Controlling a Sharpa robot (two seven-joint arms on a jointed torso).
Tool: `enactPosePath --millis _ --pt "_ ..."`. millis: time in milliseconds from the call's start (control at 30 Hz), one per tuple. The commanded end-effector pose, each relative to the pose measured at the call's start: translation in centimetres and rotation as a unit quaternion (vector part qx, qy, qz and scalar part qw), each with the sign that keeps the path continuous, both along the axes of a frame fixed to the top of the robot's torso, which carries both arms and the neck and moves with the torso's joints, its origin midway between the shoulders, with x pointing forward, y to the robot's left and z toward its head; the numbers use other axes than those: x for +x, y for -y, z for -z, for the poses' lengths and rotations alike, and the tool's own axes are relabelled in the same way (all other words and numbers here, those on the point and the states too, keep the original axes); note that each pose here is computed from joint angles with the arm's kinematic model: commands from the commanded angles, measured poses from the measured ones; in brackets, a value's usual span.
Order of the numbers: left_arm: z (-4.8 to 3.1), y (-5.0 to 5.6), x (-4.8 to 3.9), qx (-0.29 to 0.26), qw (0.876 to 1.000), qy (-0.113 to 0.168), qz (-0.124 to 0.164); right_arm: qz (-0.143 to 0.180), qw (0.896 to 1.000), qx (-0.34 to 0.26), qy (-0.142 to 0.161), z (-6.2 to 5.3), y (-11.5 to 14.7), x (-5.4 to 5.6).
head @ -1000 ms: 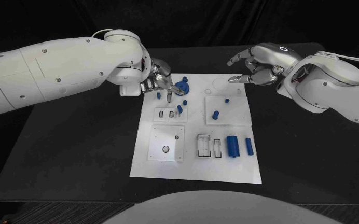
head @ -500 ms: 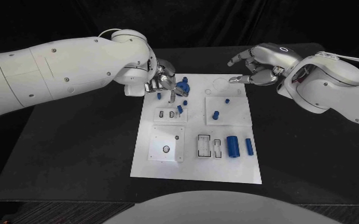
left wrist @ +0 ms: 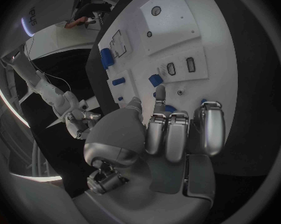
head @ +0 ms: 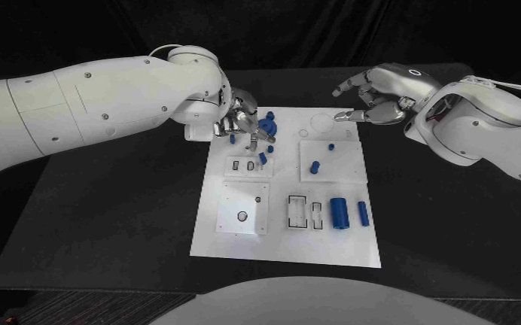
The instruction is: Assemble the parts on the task board
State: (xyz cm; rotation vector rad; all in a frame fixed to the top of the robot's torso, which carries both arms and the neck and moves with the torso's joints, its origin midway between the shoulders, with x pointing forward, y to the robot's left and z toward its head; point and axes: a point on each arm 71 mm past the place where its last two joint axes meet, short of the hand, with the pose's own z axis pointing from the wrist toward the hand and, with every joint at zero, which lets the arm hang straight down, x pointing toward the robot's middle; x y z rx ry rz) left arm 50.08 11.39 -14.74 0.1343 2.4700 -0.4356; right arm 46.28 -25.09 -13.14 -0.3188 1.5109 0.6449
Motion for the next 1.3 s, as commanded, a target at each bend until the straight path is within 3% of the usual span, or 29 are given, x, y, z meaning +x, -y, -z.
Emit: enactPosePath --millis 33,567,933,1300 --pt "0.3 0.1 -0.19 0.004 1.0 -0.01 0.009 0.005 1.0 -0.003 -0.003 0.2 0.1 0.0" --pt "1.63 0.0 -0.39 0.008 1.0 -0.026 0.01 0.007 1.0 -0.005 -0.007 0.4 0.2 0.0" --pt "2.28 0.9 -0.49 0.006 0.999 -0.036 0.023 0.007 1.0 -0.007 -0.009 0.6 0.1 0.2" --pt "2.81 1.0 -0.32 0.004 0.999 -0.04 0.021 0.01 1.0 -0.009 -0.013 0.8 0.3 0.2"
